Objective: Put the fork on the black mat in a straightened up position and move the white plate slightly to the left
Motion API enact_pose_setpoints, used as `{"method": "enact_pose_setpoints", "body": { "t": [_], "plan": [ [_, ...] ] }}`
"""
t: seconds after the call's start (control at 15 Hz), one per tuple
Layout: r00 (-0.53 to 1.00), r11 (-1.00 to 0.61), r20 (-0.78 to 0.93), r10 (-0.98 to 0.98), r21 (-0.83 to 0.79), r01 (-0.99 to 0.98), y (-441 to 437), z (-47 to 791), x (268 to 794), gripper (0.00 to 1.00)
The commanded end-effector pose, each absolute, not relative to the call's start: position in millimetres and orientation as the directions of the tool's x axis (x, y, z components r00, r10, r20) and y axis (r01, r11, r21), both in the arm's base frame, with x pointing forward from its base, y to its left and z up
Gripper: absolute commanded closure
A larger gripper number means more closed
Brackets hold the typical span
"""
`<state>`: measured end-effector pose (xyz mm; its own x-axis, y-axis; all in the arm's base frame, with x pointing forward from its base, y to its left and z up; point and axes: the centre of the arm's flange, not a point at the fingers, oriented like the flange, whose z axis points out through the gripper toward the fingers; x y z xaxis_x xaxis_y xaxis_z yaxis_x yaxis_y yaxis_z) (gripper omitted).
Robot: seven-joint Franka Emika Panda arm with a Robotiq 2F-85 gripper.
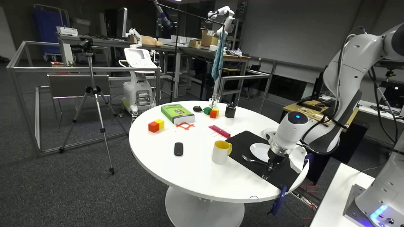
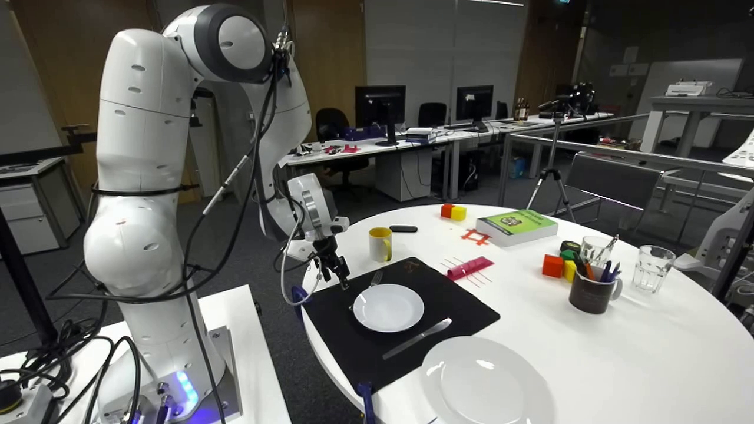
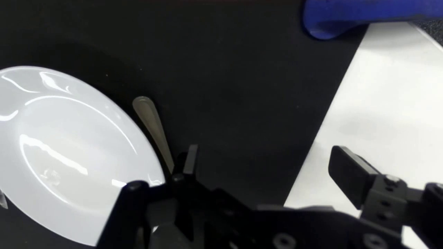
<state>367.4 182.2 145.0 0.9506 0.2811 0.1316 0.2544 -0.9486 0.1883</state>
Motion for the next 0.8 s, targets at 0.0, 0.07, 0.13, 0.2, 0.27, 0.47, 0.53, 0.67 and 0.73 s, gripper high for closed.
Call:
{"method": "enact_pose_setpoints", "body": {
  "t": [0.0,0.07,0.13,0.2,0.27,0.47,0.53,0.67,0.73],
  "plan": [
    [0.949,-0.948,0.106,0.296,0.157,0.278,172.6,147.1,381.8,0.00],
    [0.951,-0.948,0.098,0.293,0.155,0.276,169.8,145.3,383.6,0.00],
    [0.952,-0.948,0.091,0.293,0.154,0.277,167.4,144.0,384.8,0.00],
    [0.953,-0.949,0.080,0.292,0.151,0.278,164.2,142.9,385.9,0.00],
    [0.954,-0.949,0.071,0.291,0.151,0.278,161.6,141.9,387.1,0.00],
    [0.958,-0.950,0.043,0.284,0.146,0.275,154.4,137.3,390.6,0.00],
    [0.959,-0.951,0.037,0.282,0.142,0.275,152.5,136.3,391.9,0.00],
    [0.960,-0.952,0.027,0.278,0.138,0.272,150.0,135.9,394.9,0.00],
    [0.961,-0.953,0.024,0.276,0.135,0.271,148.6,135.3,396.1,0.00]
  ]
}}
